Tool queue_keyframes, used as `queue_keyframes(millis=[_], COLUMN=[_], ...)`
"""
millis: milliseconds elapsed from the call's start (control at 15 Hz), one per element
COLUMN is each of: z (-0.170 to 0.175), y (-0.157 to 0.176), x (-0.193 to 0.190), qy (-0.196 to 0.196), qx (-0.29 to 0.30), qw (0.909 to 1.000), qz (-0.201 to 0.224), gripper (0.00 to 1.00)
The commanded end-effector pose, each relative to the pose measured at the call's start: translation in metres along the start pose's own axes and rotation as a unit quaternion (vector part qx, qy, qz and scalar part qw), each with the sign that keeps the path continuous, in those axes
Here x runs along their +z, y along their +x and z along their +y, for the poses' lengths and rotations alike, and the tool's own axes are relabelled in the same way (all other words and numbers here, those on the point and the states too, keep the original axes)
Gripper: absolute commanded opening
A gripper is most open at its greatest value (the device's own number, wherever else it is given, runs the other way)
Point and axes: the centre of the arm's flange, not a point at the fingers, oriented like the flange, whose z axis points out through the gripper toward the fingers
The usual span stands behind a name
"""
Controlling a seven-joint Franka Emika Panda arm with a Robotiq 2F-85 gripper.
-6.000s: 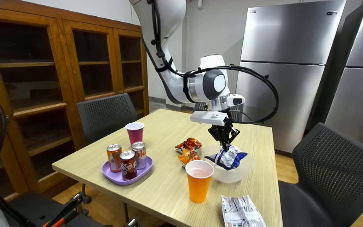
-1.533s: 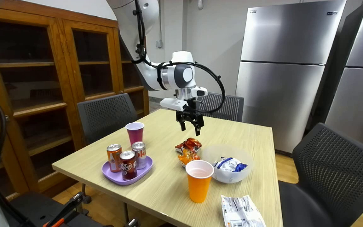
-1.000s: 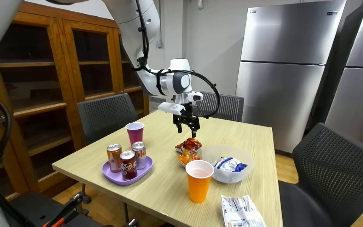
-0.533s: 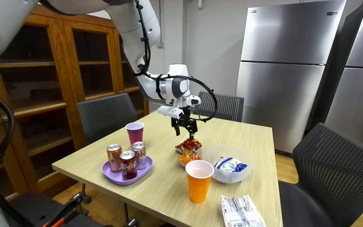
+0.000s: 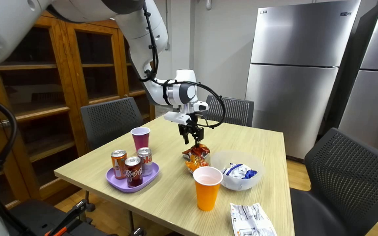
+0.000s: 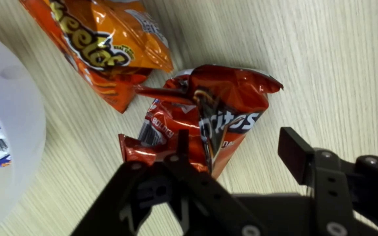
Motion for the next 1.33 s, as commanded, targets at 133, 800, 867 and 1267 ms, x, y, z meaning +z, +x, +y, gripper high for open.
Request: queue_keyframes(millis=[133,800,867,1267], z=[-0.002,0.006,0.006,0.018], y=[0.010,0.005,0.004,0.006], x=[0.001,-0.008,-0.011,-0.045], qy=[0.009,0.013,0.013,0.025], qx=[0.003,0.010,0.009,0.015], qw=[0.9998,0.9998,0.9998,0.9992], qz=[-0.015,-0.012,-0.008,0.028], gripper=[0.27,0.00,0.00,0.00])
